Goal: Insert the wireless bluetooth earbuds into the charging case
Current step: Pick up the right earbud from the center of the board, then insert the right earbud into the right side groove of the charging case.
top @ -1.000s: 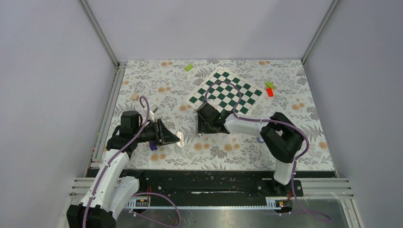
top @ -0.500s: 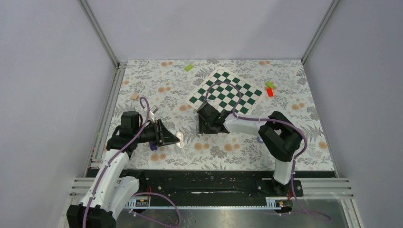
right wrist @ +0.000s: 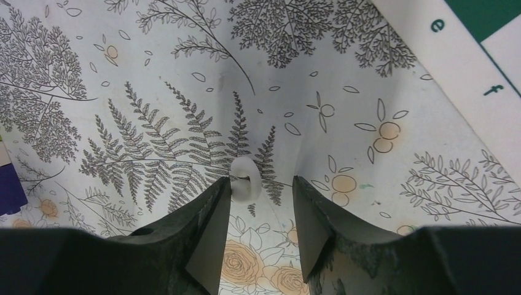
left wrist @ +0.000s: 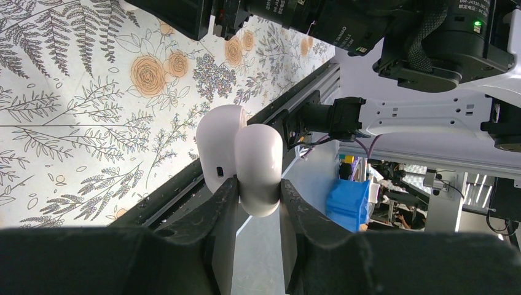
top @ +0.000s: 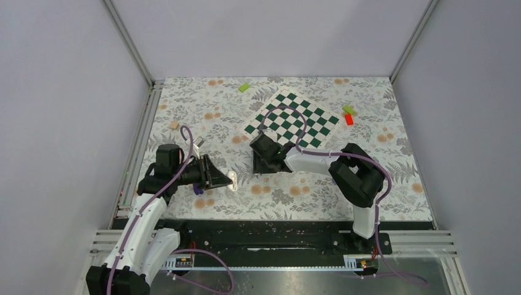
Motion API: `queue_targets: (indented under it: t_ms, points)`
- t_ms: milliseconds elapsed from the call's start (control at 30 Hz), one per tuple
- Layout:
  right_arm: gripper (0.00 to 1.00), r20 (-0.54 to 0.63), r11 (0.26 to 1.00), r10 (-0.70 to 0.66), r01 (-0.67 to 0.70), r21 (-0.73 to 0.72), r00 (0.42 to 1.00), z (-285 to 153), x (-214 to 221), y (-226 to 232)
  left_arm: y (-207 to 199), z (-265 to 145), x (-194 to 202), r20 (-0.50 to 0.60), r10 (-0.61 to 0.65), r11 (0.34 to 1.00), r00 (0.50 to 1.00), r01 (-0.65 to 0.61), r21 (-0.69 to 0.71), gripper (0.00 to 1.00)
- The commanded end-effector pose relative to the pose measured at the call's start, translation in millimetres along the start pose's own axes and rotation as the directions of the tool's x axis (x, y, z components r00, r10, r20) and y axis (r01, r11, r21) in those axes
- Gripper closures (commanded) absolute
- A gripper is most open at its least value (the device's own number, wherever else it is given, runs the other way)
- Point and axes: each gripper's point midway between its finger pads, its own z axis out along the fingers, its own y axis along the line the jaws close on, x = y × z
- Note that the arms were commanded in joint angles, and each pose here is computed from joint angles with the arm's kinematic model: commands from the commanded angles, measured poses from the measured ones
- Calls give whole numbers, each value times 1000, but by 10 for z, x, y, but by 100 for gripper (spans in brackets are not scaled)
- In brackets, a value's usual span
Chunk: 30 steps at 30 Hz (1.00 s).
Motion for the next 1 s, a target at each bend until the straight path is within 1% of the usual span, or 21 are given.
queue_targets:
  t_ms: [0, 100, 200, 233, 533, 667, 767, 867, 967]
  points:
    - [53, -12, 1000, -11, 11, 8, 1000, 30, 31, 65, -55, -20, -55, 26, 56, 998, 998, -56, 7, 100]
    - [57, -11, 1000, -7, 7, 7, 1000, 32, 29, 68, -62, -21, -55, 26, 58, 998, 998, -58, 10, 100]
    - [66, -9, 1000, -4, 4, 4, 1000, 22, 29, 71, -60, -21, -51, 24, 57, 998, 998, -57, 10, 100]
    - [71, -9, 1000, -1, 1, 2, 1000, 15, 30, 73, -63, -22, -51, 25, 58, 998, 998, -58, 11, 100]
    - [89, -6, 999, 16, -16, -28, 1000, -41, 4, 140, -53, -18, -54, 24, 55, 998, 998, -56, 7, 100]
    - [100, -11, 999, 18, -18, -48, 1000, -67, 5, 176, -45, -19, -51, 27, 59, 998, 998, -59, 5, 100]
    - [100, -6, 998, 24, -24, -63, 1000, -161, 2, 172, -47, -19, -51, 27, 68, 998, 997, -68, 6, 100]
    - [100, 24, 998, 28, -26, -62, 999, -314, -19, 100, -67, -14, -58, 21, 83, 996, 996, -83, 9, 100]
    - [100, 56, 999, 22, -20, -39, 998, -533, -36, -44, -120, 3, -55, 10, 133, 991, 991, -133, 13, 100]
